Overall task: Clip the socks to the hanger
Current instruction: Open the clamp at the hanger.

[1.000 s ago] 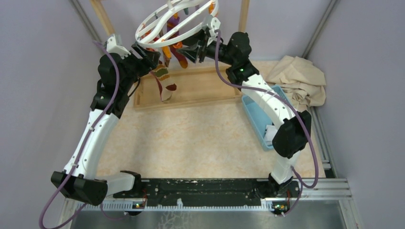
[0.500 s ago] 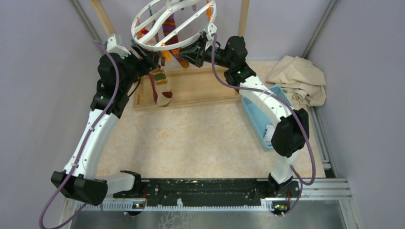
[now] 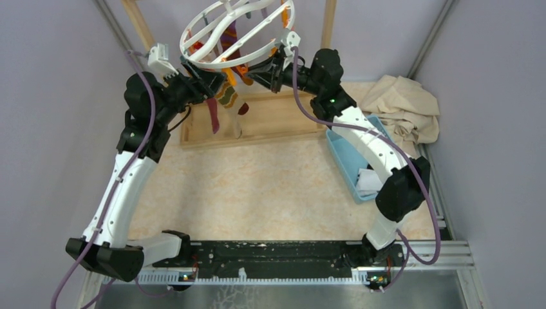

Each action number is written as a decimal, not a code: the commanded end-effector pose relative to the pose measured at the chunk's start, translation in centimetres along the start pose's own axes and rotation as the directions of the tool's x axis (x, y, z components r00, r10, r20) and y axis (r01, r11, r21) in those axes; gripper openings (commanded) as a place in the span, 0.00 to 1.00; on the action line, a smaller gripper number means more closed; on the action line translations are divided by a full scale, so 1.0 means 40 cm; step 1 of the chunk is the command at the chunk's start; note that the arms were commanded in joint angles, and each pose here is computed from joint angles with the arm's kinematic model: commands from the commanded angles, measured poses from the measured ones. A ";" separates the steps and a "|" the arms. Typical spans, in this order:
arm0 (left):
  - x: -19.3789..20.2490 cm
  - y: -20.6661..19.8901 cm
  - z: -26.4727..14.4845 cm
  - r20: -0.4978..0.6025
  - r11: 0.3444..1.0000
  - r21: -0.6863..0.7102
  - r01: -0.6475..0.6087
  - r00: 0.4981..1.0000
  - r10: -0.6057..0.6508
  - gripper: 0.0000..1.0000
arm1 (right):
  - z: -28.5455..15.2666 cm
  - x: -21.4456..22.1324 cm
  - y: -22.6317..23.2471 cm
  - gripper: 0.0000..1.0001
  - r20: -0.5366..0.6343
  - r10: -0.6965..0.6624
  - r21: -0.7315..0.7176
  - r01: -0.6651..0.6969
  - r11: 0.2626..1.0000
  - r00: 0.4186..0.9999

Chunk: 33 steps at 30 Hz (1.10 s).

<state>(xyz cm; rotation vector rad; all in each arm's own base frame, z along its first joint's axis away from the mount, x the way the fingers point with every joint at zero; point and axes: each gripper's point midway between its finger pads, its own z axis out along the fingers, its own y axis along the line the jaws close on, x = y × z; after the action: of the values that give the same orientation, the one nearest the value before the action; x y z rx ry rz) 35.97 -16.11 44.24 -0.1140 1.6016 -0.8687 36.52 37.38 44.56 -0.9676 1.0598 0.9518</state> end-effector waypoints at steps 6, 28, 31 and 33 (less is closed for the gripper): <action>-0.019 -0.132 -0.007 0.033 0.994 0.109 -0.016 0.999 0.012 0.78 | -0.026 -0.083 -0.003 0.00 -0.037 -0.107 0.074 0.110 0.991 0.994; -0.011 -0.166 0.062 0.105 0.997 -0.024 -0.080 0.991 0.082 0.78 | -0.016 -0.072 -0.030 0.00 -0.088 -0.082 0.134 0.093 0.987 0.993; -0.001 -0.174 0.078 0.116 0.996 -0.025 -0.087 0.989 0.089 0.77 | -0.010 -0.071 -0.027 0.00 -0.086 -0.083 0.127 0.094 0.987 0.993; 0.007 -0.180 0.090 0.113 0.995 -0.026 -0.091 0.989 0.094 0.77 | -0.005 -0.065 -0.026 0.00 -0.087 -0.079 0.125 0.089 0.988 0.993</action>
<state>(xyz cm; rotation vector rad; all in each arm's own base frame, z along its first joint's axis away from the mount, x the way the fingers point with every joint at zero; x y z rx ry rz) 36.00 -22.65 46.39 -0.1062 1.5626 -0.7752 37.69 36.18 44.14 -0.9479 1.2093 0.7798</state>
